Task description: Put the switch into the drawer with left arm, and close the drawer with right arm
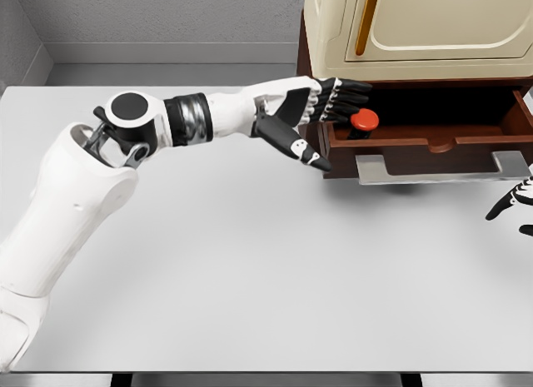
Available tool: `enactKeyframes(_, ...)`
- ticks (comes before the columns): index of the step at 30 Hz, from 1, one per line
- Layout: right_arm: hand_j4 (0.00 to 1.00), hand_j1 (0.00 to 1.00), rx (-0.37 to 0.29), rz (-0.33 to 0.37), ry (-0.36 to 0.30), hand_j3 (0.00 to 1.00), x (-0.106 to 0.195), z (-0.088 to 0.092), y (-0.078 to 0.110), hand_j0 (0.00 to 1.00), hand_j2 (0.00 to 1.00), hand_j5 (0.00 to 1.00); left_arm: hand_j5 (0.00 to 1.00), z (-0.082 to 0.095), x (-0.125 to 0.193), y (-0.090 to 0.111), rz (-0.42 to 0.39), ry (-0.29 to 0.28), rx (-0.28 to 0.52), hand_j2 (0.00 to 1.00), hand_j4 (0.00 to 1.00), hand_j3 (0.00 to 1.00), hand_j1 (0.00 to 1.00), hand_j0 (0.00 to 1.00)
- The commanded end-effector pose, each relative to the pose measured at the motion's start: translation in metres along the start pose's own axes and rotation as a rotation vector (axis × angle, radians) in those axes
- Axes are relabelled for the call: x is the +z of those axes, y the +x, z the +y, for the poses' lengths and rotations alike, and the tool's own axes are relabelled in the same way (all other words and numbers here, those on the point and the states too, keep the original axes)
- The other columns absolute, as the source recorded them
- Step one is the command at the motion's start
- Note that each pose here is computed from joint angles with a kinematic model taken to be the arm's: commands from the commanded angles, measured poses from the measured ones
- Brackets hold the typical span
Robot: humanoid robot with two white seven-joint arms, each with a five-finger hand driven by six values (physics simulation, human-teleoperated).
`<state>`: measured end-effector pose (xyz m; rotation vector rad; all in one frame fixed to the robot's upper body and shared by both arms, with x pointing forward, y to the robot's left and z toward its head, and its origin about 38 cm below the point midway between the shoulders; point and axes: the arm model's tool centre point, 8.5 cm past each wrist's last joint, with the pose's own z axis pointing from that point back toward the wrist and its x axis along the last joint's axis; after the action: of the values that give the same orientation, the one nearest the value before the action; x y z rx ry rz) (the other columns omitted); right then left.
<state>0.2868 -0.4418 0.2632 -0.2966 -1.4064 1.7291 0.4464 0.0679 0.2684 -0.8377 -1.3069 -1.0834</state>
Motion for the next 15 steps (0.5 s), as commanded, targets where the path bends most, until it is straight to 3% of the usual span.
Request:
enactKeyframes(1, 0.62, 0.62, -0.006, -0.001, -0.003, 0.62, 0.0, -0.001, 0.0, 0.62, 0.62, 0.62, 1.0, -0.006, -0.012, 0.002, -0.009, -0.011, -0.004, 1.0, 1.0, 1.0, 1.0, 1.0)
enactKeyframes(9, 0.62, 0.62, -0.006, -0.001, -0.003, 0.62, 0.0, -0.001, 0.0, 0.62, 0.62, 0.62, 1.0, -0.012, -0.048, -0.005, 0.011, -0.021, 0.012, 1.0, 1.0, 1.0, 1.0, 1.0)
enactKeyframes(15, 0.63, 0.63, -0.006, -0.001, -0.003, 0.63, 0.0, -0.001, 0.0, 0.63, 0.63, 0.63, 1.0, -0.02, -0.09, 0.009, 0.0, -0.064, 0.033, 1.0, 1.0, 1.0, 1.0, 1.0)
